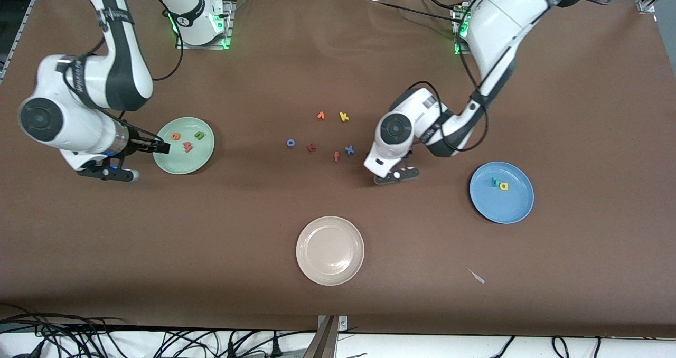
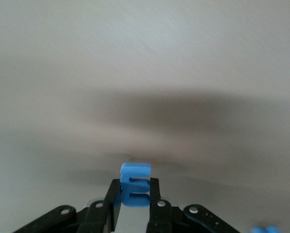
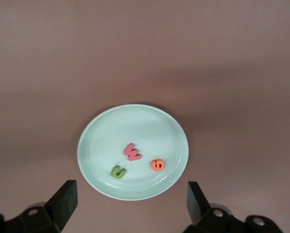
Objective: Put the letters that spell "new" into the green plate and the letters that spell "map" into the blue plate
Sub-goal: 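Drop the orange o on the green plate while the left gripper carries the E, then drop the blue E on the blue plate while the right arm returns to rest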
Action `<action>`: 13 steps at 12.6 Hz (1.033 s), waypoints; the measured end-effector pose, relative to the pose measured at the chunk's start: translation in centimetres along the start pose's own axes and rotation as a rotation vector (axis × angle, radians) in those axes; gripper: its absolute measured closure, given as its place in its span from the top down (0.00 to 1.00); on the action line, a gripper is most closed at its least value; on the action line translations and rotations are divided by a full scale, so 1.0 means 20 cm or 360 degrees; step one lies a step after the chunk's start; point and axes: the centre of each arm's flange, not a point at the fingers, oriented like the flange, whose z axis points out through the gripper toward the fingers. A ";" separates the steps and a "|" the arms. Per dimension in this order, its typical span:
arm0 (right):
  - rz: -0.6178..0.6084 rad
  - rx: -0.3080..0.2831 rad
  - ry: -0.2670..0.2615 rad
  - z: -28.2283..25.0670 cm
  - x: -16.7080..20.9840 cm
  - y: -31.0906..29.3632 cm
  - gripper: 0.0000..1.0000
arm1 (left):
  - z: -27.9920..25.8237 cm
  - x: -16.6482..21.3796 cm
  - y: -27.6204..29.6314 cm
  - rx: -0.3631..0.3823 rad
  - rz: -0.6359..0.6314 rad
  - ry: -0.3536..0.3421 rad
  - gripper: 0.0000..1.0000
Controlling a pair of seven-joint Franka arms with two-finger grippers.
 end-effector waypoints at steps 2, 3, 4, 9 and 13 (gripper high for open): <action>-0.0044 0.0012 0.0027 -0.35 -0.01 0.00 1.00 | -0.15 0.15 -0.20 0.0054 0.0148 -0.0108 0.27; -0.0051 0.0025 0.0068 -0.50 -0.03 0.01 1.00 | -0.22 0.21 -0.32 0.0090 0.0256 -0.0165 0.27; -0.0046 0.0042 0.0114 -0.62 -0.05 0.04 1.00 | -0.28 0.27 -0.43 0.0109 0.0372 -0.0217 0.27; -0.0028 0.0185 0.0208 -0.84 -0.12 0.40 1.00 | -0.24 0.56 -1.02 0.0130 0.0825 -0.0322 0.27; -0.0013 0.0198 0.0306 -1.00 -0.29 0.48 1.00 | -0.07 0.68 -1.29 0.0159 0.1019 -0.0389 0.30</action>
